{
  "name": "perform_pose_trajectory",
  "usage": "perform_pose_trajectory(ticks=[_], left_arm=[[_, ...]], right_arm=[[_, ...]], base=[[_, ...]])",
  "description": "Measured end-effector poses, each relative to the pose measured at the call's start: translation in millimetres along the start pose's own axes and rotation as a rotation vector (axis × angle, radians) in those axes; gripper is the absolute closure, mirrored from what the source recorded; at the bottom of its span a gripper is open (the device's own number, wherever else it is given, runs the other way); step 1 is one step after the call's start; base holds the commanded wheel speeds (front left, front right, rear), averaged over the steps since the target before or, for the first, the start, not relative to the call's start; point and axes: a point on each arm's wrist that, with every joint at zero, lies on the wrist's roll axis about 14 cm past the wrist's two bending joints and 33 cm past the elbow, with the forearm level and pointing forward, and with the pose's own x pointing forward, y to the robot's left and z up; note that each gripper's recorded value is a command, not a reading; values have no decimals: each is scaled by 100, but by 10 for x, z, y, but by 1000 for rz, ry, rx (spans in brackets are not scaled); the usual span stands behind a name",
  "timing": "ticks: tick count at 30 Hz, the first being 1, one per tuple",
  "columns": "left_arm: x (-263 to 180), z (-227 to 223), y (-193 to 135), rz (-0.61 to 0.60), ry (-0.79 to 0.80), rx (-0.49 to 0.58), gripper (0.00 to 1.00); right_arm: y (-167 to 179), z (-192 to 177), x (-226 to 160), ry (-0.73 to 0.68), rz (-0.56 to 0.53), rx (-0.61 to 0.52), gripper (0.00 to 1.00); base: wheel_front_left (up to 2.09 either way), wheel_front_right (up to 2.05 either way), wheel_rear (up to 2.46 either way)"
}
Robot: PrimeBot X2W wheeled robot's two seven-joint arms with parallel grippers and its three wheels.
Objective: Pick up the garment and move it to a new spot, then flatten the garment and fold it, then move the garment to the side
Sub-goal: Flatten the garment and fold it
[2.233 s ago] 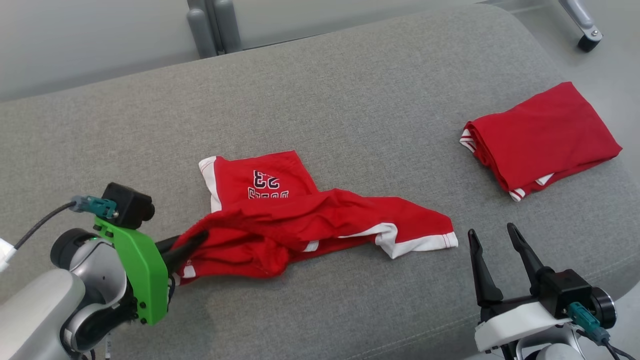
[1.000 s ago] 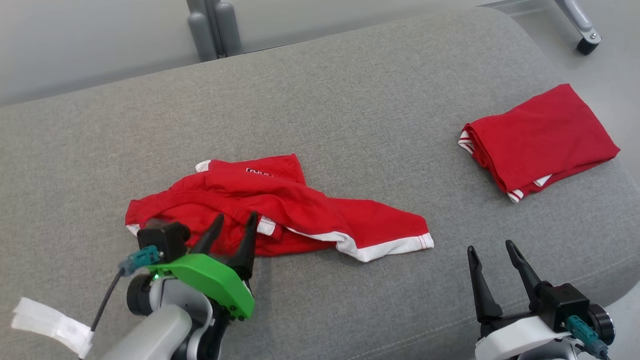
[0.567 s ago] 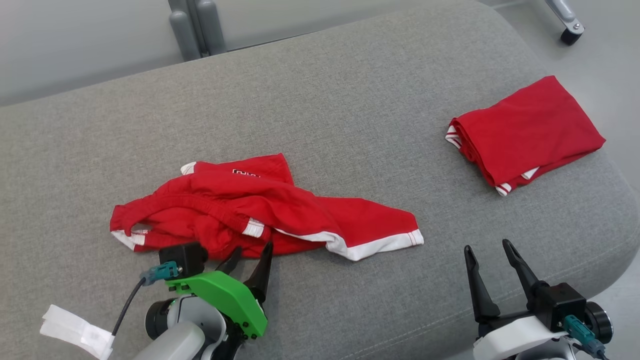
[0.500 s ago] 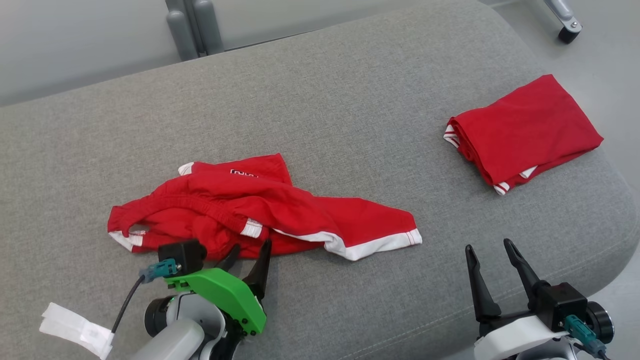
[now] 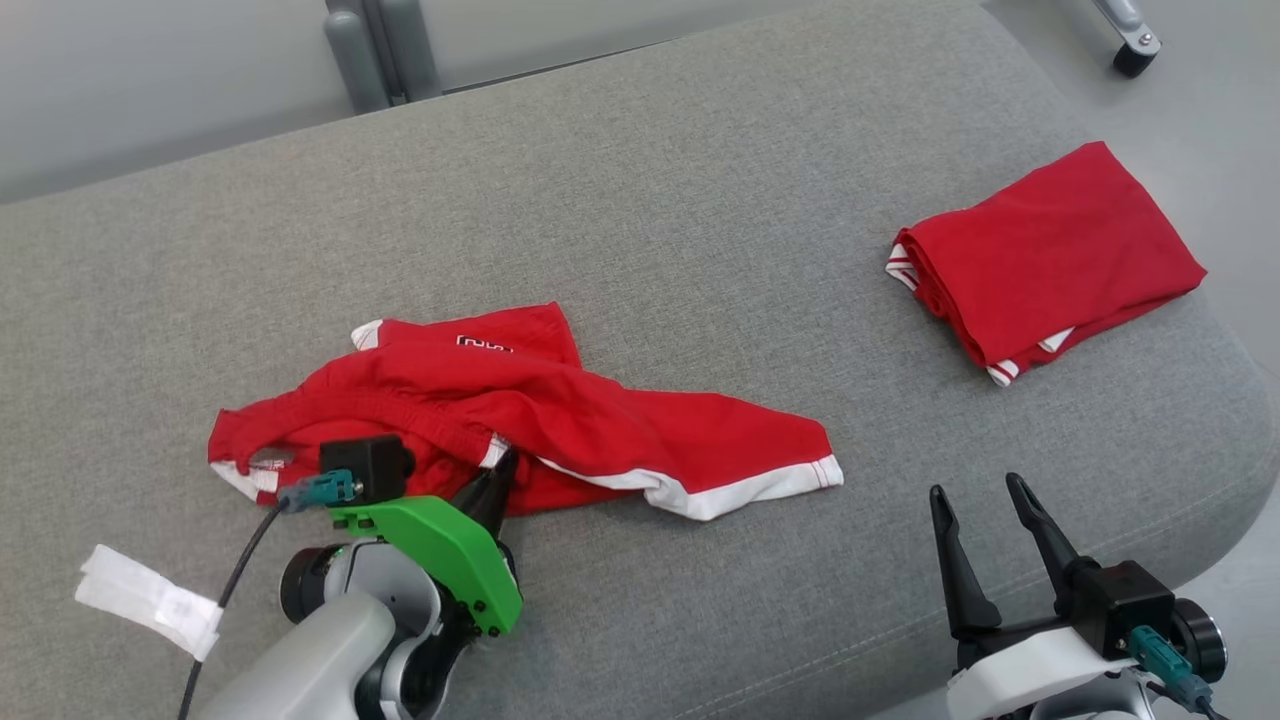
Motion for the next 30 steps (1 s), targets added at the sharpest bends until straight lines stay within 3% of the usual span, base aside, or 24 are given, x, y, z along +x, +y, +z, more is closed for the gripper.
perform_pose_trajectory(ticks=[7, 12, 16, 23, 30], left_arm=[[-223, 95, -4, -84, 115, 208, 100], [-617, -100, -22, -155, 305, 375, 100], [-931, -364, 132, -155, 476, 450, 100], [-1022, -601, 543, -78, 556, 466, 100], [-1015, -742, 594, -95, 588, 459, 100]], right_arm=[[-28, -14, -9, 3, -9, 8, 0], [20, -47, -14, 12, 4, 28, 0], [65, -60, 15, 15, 18, 39, 0], [146, -83, 111, 23, 43, 46, 0], [139, -123, 122, 36, 41, 43, 0]], base=[[0, 0, 0], [0, 0, 0], [0, 0, 0], [0, 0, 0], [0, 0, 0]])
